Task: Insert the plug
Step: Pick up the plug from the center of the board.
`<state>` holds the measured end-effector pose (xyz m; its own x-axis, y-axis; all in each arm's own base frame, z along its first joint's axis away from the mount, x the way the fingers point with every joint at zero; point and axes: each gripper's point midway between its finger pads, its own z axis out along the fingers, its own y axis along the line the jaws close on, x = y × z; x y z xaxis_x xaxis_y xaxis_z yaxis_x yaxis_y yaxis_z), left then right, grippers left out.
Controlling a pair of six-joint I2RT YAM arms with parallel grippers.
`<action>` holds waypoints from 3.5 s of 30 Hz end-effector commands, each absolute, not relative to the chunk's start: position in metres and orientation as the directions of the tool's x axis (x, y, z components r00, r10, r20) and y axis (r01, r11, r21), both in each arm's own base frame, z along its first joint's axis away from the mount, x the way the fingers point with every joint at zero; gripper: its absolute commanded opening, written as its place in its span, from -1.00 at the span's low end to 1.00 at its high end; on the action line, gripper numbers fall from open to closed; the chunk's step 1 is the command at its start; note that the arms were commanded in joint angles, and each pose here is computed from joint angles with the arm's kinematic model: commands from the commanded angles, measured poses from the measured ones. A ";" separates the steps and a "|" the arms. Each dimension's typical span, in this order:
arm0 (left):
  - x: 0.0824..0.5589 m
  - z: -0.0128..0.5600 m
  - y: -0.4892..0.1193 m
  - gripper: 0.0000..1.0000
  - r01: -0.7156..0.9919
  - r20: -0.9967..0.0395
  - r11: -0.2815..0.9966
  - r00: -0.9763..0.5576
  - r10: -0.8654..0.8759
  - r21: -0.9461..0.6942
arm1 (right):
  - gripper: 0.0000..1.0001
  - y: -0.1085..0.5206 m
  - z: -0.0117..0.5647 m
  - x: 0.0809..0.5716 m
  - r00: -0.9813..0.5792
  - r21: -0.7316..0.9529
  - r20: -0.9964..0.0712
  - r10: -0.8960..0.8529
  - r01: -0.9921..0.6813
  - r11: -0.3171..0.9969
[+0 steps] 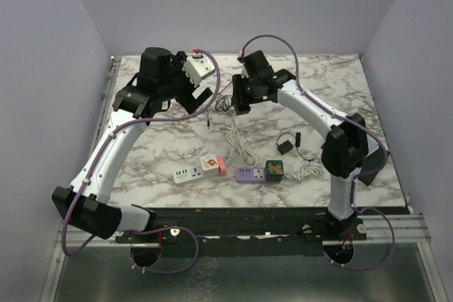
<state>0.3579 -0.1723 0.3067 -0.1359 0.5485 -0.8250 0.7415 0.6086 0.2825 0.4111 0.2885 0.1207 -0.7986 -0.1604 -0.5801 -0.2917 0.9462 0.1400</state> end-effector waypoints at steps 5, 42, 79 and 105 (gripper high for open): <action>0.282 0.354 -0.181 0.98 0.653 -0.579 0.108 0.567 0.586 0.749 | -0.99 0.353 0.271 0.325 -0.691 0.539 -0.671 -0.270 -0.704 0.461; 0.218 0.326 -0.206 0.05 0.543 -0.423 -0.209 0.798 0.429 0.814 | -0.94 0.421 0.322 0.219 -0.499 0.576 -0.741 -0.450 -0.816 -0.043; 0.244 0.322 -0.212 -1.00 0.817 -0.737 0.120 0.431 0.521 0.563 | 0.91 0.369 0.365 0.252 -0.362 0.324 -0.890 -0.279 -0.930 0.173; 0.182 0.364 -0.230 -1.00 0.970 -0.963 0.185 0.107 0.249 0.156 | 0.37 0.341 0.372 0.220 0.046 -0.048 -0.978 -0.202 -0.999 0.008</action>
<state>0.2051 -0.2228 0.3491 0.0940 0.2969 -0.9503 0.9390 0.2907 0.1837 0.2407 0.3397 0.3480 -0.0373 -0.2710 -0.9619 -0.9923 0.1239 0.0036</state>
